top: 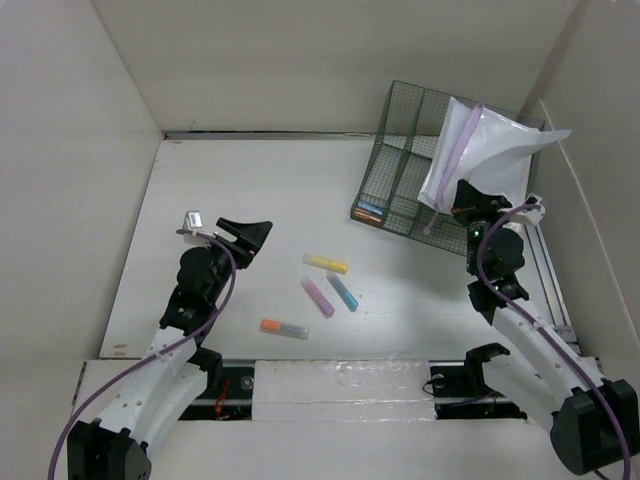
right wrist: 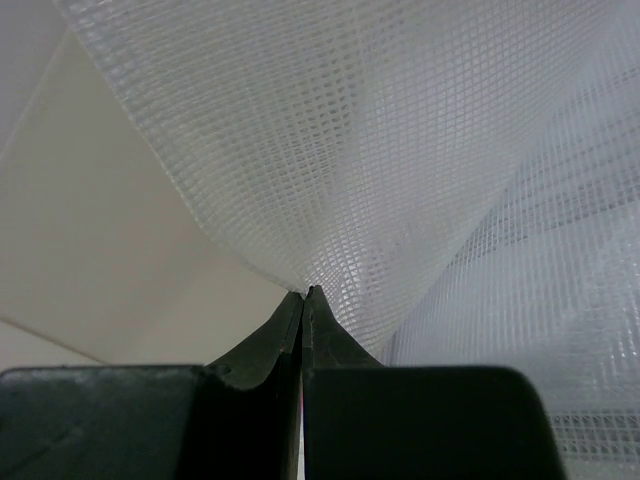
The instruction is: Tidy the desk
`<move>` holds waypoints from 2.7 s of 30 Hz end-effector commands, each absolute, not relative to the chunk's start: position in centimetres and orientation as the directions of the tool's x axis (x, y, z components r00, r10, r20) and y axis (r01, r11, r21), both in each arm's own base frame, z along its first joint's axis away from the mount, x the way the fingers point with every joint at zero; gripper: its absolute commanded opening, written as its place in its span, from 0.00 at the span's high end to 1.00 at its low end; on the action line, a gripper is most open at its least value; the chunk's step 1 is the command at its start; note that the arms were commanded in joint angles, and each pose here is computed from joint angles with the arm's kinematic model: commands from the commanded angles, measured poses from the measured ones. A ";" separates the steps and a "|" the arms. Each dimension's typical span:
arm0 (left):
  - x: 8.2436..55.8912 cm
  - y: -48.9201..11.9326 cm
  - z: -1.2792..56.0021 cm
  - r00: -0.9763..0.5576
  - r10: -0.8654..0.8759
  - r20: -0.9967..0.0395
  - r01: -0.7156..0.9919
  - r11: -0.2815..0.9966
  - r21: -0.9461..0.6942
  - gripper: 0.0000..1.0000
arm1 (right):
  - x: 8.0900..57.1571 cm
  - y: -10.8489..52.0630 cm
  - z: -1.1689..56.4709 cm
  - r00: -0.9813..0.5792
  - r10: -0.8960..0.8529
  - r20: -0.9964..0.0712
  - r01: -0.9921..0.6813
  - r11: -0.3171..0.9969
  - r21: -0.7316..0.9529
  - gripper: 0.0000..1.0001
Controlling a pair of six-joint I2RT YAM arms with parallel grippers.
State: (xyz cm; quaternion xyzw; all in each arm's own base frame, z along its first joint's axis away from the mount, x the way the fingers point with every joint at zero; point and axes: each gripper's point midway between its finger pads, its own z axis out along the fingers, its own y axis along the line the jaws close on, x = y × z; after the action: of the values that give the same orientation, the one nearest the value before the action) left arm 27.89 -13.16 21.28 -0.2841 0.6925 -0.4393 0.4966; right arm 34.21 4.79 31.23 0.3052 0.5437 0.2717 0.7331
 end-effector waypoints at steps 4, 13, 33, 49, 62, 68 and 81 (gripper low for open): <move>28.2 -13.6 22.2 -0.345 -0.822 -0.453 0.099 0.448 -0.888 0.34 | 35.6 6.3 33.7 0.250 0.780 -0.573 -0.155 0.616 0.772 1.00; 28.8 -14.4 22.1 -0.352 -0.767 -0.537 0.102 0.539 -0.836 0.37 | 36.3 5.3 40.0 0.281 0.859 -0.429 -0.371 0.509 0.776 1.00; 29.2 -15.6 20.5 -0.399 -0.756 -0.519 0.109 0.523 -0.845 0.37 | 35.9 4.3 32.2 0.178 0.944 -0.279 -0.423 0.329 0.844 1.00; 30.2 -16.0 22.4 -0.382 -0.764 -0.521 0.142 0.508 -0.850 0.38 | 34.8 5.2 29.1 0.190 0.901 -0.391 -0.205 0.426 0.881 0.42; 30.9 -16.0 23.5 -0.364 -0.770 -0.524 0.152 0.506 -0.849 0.38 | 33.9 4.9 28.5 0.005 0.774 -0.633 -0.049 0.632 0.773 0.04; 31.7 -16.2 24.3 -0.353 -0.773 -0.528 0.160 0.506 -0.848 0.38 | 33.4 7.8 28.2 -0.217 0.691 -0.689 -0.102 0.686 0.720 0.05; 33.0 -16.2 22.9 -0.364 -0.744 -0.560 0.111 0.563 -0.819 0.37 | 28.7 12.0 25.2 -0.499 0.525 -0.689 -0.230 0.686 0.690 0.25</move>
State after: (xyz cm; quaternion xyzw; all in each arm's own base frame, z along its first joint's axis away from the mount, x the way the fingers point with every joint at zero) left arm 32.29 -16.13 20.48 -0.2331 0.7320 -0.4081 0.4933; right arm 30.22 10.55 25.73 0.1447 0.7535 0.3694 0.5242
